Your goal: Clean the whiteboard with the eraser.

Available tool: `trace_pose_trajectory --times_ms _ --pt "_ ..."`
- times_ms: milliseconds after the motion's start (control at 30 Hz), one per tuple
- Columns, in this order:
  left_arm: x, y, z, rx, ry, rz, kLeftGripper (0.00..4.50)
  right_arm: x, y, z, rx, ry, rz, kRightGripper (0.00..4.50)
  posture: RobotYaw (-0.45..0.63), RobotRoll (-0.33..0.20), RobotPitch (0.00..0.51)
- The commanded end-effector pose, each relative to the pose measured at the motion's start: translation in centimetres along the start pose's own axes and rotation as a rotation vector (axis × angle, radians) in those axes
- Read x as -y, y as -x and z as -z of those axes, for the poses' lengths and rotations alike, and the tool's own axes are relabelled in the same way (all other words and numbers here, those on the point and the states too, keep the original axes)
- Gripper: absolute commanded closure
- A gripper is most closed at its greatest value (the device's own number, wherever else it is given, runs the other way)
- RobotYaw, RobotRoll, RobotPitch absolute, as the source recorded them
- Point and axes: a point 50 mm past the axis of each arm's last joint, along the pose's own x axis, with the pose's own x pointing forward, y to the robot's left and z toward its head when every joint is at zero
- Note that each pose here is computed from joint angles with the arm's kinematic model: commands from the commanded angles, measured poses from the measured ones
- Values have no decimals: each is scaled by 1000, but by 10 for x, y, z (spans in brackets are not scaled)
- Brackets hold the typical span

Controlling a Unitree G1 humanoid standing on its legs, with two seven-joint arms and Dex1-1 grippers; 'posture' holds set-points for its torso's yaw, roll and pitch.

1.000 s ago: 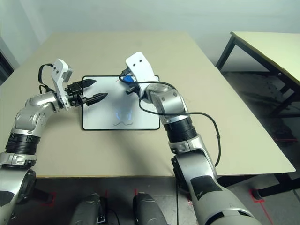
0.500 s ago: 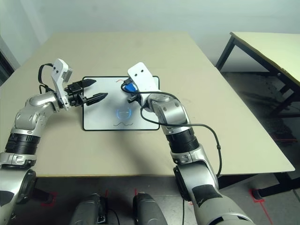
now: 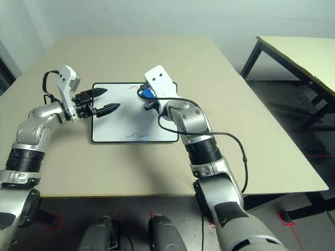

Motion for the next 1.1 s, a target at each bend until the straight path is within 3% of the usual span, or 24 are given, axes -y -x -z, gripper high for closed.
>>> trace_pose_trajectory --times_ms 33,433,800,1100 --pt "0 0 1 -5 8 1 0 -11 -6 -5 -6 14 -31 3933 -60 0 57" --pt "-1 1 0 2 6 -8 0 -33 -12 -15 29 29 -99 3933 -50 0 46" --pt "-2 -1 0 2 4 -3 0 6 -5 -7 5 -3 37 3933 -69 0 43" --pt "-3 -3 -2 4 0 4 0 11 1 2 -18 -11 58 3933 -76 0 43"
